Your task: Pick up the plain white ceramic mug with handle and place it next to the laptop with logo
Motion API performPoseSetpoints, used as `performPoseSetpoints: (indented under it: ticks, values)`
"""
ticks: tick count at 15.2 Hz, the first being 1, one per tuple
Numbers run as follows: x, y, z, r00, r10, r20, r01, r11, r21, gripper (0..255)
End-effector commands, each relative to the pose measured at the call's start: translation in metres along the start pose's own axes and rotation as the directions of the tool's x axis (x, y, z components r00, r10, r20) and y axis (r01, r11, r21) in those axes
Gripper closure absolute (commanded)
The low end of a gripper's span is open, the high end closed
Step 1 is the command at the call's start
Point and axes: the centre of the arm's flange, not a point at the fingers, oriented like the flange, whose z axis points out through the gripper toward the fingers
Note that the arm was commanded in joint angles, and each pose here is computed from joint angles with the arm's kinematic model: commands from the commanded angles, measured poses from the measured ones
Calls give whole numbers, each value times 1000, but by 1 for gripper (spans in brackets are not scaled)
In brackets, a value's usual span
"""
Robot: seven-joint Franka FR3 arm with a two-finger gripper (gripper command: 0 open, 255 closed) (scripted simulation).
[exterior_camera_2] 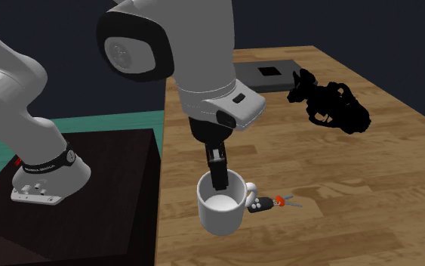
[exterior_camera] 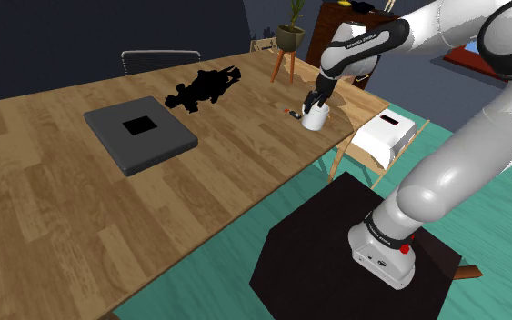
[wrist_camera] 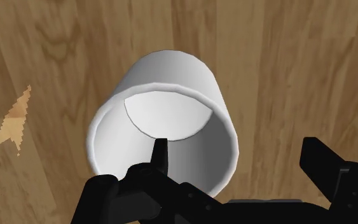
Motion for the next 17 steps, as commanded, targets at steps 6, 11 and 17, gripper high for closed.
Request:
performPoseSetpoints:
  ticks: [6, 11, 17]
  values:
    - [0, 1, 31, 1000, 0, 0, 0, 1000, 0, 0]
    - [0, 1, 31, 1000, 0, 0, 0, 1000, 0, 0]
    - [0, 1, 31, 1000, 0, 0, 0, 1000, 0, 255]
